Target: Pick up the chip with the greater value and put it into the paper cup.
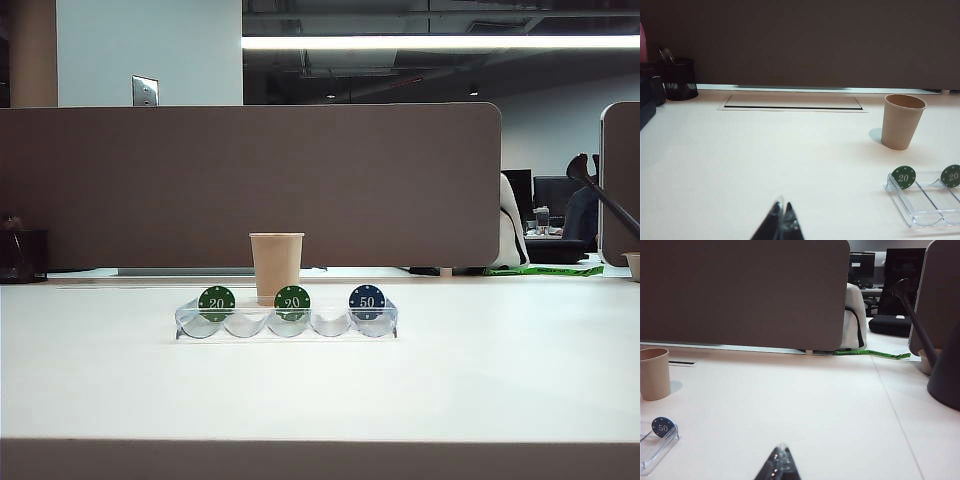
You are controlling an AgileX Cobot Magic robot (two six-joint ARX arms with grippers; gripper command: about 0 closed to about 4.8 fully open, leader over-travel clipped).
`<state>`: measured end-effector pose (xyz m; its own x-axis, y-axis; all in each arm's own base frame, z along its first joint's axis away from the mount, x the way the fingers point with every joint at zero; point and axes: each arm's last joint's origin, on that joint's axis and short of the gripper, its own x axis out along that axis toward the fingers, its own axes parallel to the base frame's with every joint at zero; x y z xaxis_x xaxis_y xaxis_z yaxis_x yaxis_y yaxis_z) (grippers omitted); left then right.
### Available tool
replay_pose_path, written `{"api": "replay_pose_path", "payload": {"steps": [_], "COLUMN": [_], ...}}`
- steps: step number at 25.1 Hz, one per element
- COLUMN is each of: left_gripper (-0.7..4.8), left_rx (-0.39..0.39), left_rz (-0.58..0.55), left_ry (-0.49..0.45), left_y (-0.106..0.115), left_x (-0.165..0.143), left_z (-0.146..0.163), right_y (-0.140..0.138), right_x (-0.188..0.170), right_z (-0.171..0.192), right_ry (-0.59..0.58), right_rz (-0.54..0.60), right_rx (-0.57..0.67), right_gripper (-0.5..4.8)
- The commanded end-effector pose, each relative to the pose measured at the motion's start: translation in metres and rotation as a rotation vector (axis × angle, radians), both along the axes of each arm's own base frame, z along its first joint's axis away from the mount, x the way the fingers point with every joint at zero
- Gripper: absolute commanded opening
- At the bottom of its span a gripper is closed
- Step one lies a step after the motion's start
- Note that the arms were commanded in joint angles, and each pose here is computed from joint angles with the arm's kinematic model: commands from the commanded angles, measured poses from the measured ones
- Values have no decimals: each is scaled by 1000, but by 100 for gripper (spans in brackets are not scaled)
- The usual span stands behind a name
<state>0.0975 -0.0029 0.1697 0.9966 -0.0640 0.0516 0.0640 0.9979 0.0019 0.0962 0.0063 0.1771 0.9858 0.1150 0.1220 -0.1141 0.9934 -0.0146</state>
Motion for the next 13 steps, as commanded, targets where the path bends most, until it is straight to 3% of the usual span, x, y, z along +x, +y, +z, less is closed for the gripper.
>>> {"api": "replay_pose_path", "payload": {"steps": [1, 9, 13], "left_gripper": [-5, -5, -5], "left_rx": [0, 2, 4], "left_rz": [5, -22, -44], "left_ry": [-12, -20, -7], "left_y": [0, -1, -1], "left_x": [0, -1, -5], "left_z": [2, 5, 17], "right_y": [0, 0, 0], "right_x": [0, -2, -10], "right_z": [1, 7, 31], "right_ry": [-9, 4, -3], "right_rz": [-2, 6, 2], "right_rx": [0, 38, 7], "right_gripper": [-1, -1, -1]}}
